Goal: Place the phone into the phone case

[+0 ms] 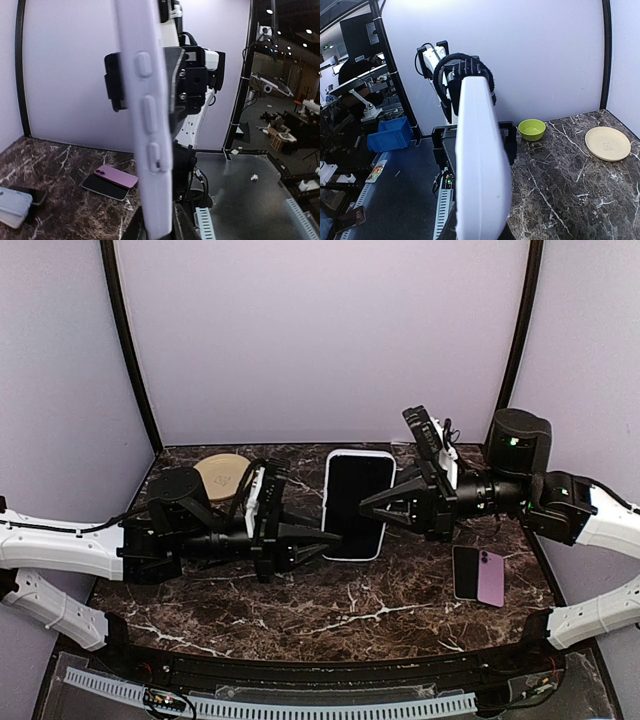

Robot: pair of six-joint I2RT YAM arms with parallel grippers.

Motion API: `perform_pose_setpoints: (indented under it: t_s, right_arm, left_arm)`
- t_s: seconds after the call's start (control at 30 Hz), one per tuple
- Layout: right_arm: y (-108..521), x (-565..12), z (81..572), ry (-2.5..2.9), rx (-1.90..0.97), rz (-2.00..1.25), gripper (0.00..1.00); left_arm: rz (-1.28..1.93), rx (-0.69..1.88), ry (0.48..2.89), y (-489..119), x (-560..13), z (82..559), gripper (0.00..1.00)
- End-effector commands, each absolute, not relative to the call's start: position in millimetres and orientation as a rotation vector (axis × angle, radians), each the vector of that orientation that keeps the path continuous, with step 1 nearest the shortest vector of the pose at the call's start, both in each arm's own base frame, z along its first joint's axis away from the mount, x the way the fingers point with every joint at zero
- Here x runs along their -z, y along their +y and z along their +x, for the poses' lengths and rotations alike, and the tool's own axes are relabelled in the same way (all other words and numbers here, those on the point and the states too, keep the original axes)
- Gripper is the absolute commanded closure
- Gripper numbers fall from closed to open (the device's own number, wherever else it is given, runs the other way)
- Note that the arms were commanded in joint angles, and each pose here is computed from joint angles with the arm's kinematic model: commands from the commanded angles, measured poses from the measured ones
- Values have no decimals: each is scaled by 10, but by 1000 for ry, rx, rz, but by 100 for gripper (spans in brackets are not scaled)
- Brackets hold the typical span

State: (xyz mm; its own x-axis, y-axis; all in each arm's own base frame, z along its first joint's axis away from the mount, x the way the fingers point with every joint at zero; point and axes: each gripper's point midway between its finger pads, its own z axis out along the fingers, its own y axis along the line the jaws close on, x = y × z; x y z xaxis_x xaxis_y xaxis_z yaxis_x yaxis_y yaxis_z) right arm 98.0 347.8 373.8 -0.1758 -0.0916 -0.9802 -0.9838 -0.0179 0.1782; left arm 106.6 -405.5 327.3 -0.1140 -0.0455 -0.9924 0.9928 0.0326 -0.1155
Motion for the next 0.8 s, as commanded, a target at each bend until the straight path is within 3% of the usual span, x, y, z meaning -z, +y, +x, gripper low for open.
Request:
perform_pose_setpoints:
  t_s: [0.0,0.1,0.2,0.27,0.3,0.37,0.53,0.77]
  right_arm:
    - [3418,-4108,981,1265,-1316,-1149,100]
    - [3407,-4116,993,1266,-1306,-1144,100]
    - [3401,-4124,1009,1269,-1298,-1133,100]
    - [3428,-4089,1095,1308,-1274,-1103,80]
    - [3441,-4070,1171,1337,-1252,-1071,60]
    - [3443,-4031,1470,1430,-1156,-926,34]
    - [3376,-4041,1892,1497,-1043,-605,3]
    - [3370,-4007,2051,1490,-1016,-349,2]
  left_arm:
    - [1110,1311,1259,-4058,-3274,1000,88]
    - [1118,1318,1262,-4066,-3261,989,98]
    - [1112,1314,1270,-4069,-3252,1001,100]
    - [1085,1297,1275,-4062,-3277,1042,100]
    - [1069,1287,1276,-4056,-3293,1067,100]
    - [997,1226,1294,-4022,-3344,1205,100]
    - [745,1007,1329,-3879,-3491,1666,100]
    - [561,855,1328,-3801,-3585,1970,100]
